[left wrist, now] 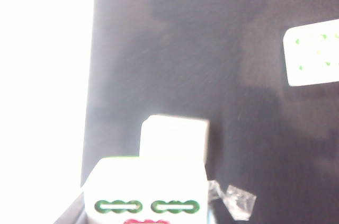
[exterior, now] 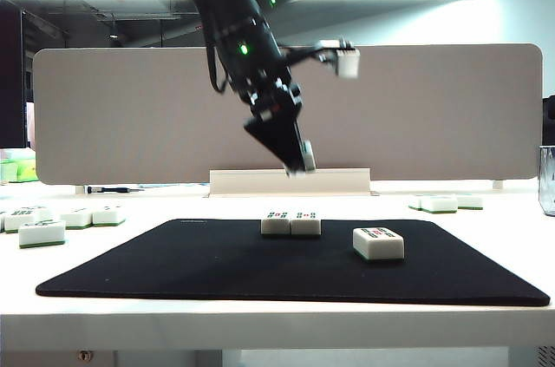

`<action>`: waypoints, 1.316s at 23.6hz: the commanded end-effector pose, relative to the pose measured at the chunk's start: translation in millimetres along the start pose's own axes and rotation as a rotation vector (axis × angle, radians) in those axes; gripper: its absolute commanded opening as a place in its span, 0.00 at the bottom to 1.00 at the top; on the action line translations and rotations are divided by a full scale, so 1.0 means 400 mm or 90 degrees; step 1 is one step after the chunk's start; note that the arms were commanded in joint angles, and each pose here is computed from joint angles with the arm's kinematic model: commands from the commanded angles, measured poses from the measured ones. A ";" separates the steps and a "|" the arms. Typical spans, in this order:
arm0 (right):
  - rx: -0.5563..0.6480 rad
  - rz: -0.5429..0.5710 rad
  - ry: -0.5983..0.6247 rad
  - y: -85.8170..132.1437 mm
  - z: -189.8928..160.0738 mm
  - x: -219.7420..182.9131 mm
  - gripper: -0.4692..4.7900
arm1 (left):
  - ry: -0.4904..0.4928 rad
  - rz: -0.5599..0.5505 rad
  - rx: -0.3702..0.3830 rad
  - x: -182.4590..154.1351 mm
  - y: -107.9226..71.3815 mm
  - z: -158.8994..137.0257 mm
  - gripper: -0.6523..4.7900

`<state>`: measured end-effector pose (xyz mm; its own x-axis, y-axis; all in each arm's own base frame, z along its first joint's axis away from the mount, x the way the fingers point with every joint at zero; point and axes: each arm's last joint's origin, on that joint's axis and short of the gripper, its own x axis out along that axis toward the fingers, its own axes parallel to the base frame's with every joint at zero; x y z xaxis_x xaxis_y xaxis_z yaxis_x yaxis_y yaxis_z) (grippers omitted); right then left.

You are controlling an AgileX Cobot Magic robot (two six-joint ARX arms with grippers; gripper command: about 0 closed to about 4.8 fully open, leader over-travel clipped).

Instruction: Arrange four mahjong tiles into a neat stack, creating two layers of paired tiles.

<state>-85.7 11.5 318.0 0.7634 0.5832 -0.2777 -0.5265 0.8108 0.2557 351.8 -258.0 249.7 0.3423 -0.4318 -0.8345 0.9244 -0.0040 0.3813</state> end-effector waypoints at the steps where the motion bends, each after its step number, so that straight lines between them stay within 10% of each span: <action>1: -0.010 0.001 -0.012 0.003 -0.002 -0.005 0.09 | 0.028 0.000 0.036 0.041 0.010 -0.003 0.38; 31: -0.006 -0.043 -0.009 -0.002 -0.005 -0.005 0.09 | 0.018 -0.023 0.039 0.112 0.006 -0.007 0.58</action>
<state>-84.7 9.9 316.5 0.7956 0.5270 -0.2989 -0.4712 0.8484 0.2414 369.1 -273.8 210.3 0.3103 -0.3929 -0.8656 0.9270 -0.0768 0.3671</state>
